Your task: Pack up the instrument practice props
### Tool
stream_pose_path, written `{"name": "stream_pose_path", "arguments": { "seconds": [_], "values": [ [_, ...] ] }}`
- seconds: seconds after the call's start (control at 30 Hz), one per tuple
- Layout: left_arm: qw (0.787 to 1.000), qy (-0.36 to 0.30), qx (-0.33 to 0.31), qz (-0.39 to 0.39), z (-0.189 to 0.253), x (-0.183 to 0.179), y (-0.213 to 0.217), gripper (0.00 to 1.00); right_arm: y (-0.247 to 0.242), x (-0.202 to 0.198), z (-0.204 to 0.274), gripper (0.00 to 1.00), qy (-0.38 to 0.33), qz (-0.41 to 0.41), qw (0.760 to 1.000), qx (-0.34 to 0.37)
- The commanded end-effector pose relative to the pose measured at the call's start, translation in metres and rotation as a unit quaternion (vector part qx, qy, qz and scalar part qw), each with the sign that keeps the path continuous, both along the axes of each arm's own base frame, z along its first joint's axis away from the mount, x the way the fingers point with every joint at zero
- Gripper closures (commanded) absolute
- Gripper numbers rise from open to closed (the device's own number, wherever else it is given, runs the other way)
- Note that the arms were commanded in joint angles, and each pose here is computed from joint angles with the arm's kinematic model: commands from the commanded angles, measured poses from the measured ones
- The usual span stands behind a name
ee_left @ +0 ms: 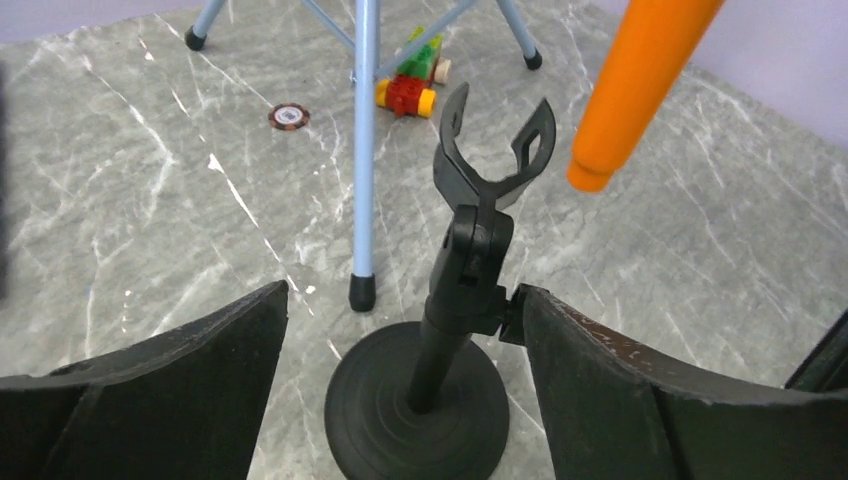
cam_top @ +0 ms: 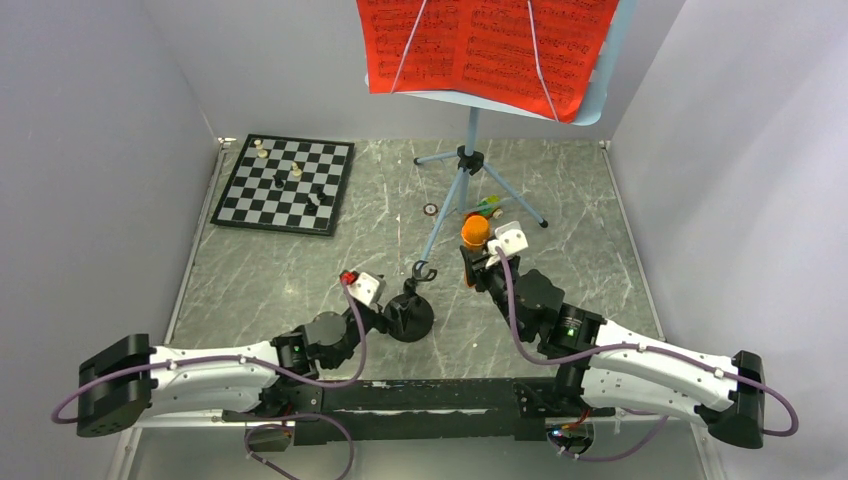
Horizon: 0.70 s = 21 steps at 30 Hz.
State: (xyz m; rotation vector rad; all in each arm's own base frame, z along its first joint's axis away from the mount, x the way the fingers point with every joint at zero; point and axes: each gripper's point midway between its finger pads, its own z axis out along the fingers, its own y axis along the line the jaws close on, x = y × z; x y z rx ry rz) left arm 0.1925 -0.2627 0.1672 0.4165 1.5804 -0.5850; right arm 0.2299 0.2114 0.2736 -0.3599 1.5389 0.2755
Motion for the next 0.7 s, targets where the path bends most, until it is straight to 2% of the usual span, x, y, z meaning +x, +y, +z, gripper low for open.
{"name": "stream_pose_path", "arguments": {
  "seconds": [0.0, 0.17, 0.27, 0.33, 0.43, 0.57, 0.67],
  "values": [
    [0.999, -0.022, -0.031, 0.022, 0.034, 0.002, 0.013, 0.01, 0.0, -0.007, 0.027, 1.0, 0.022, 0.008, 0.998, 0.056],
    [0.996, -0.063, -0.058, 0.017, 0.087, -0.001, 0.023, 0.01, 0.003, -0.014, 0.059, 1.0, 0.034, 0.033, 0.995, 0.086],
    [0.992, -0.084, -0.082, -0.042, 0.123, -0.018, 0.019, 0.01, 0.025, -0.028, 0.087, 1.0, 0.069, 0.109, 0.985, 0.118],
    [0.982, -0.109, -0.1, -0.119, 0.146, -0.04, 0.01, 0.01, 0.042, -0.038, 0.105, 1.0, 0.088, 0.175, 0.971, 0.134],
    [0.955, -0.134, -0.136, -0.229, 0.172, -0.077, 0.001, 0.01, 0.068, -0.055, 0.12, 1.0, 0.113, 0.25, 0.952, 0.137],
    [0.929, -0.135, -0.178, -0.294, 0.19, -0.101, 0.002, 0.01, 0.091, -0.07, 0.134, 1.0, 0.127, 0.316, 0.928, 0.151],
    [0.923, -0.139, -0.178, -0.313, 0.194, -0.105, 0.001, 0.01, 0.109, -0.081, 0.142, 1.0, 0.141, 0.363, 0.906, 0.167]
  ]
}}
